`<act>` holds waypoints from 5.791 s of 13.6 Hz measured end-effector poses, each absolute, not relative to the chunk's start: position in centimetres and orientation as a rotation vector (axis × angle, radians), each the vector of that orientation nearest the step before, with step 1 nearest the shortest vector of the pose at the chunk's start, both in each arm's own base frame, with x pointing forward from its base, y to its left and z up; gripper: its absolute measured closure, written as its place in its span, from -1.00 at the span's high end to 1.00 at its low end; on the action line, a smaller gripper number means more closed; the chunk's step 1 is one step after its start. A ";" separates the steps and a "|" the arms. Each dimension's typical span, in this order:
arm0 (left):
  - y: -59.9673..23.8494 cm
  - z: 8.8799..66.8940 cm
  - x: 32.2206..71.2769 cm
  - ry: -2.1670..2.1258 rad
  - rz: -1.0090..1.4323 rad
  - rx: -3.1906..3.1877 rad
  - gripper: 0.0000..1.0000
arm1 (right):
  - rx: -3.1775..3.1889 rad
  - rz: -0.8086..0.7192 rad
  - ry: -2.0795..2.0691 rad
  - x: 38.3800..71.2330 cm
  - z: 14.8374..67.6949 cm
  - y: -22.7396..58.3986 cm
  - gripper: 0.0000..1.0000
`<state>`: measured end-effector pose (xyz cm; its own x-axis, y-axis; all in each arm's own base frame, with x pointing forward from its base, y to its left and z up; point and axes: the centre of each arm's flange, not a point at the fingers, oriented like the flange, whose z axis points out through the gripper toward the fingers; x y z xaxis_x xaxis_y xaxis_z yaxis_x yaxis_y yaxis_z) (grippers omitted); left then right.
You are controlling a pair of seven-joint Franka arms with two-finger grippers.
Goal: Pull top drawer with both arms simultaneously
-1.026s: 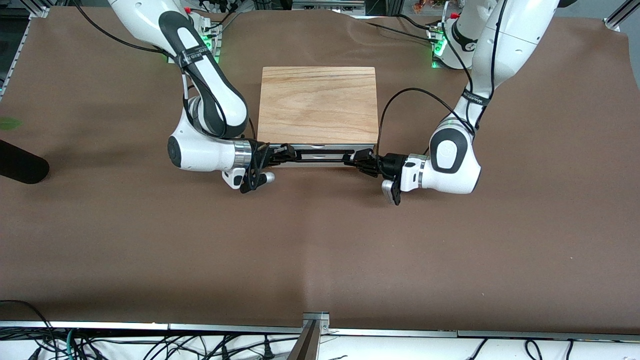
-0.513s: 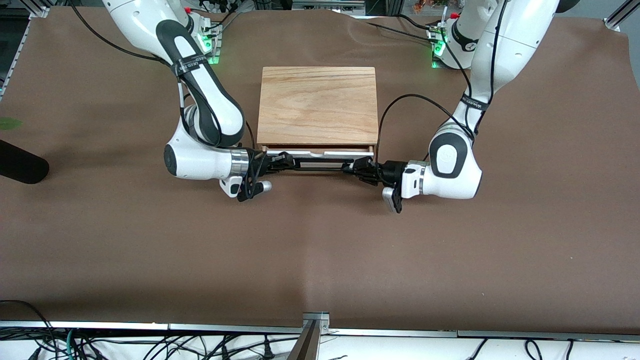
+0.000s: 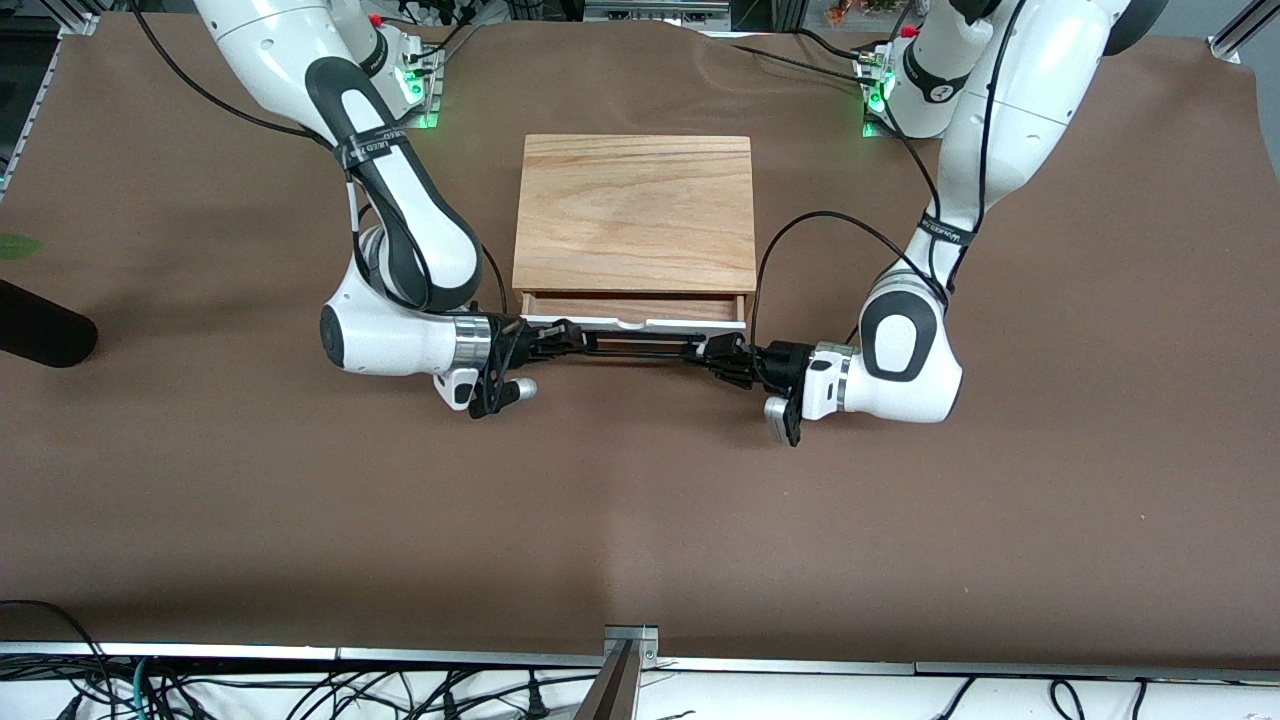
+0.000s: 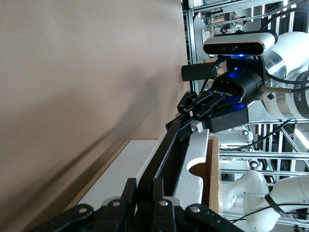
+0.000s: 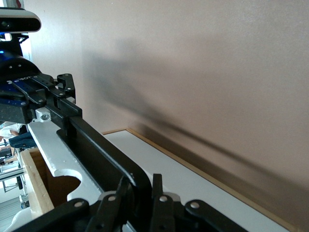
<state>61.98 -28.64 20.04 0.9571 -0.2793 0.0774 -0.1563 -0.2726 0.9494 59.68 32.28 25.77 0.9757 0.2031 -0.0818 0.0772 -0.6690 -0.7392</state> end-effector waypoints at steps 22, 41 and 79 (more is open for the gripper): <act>-28.3 21.1 70.7 -0.230 0.043 1.888 0.12 | -2.290 0.029 -0.205 67.8 25.5 32.8 -0.63; -25.9 29.7 72.5 -0.364 0.006 2.245 1.00 | -2.379 -0.031 -0.141 72.0 32.4 24.8 1.00; -3.1 58.0 61.3 -0.070 -0.079 3.140 1.00 | -3.143 -0.083 0.004 57.1 56.7 0.1 1.00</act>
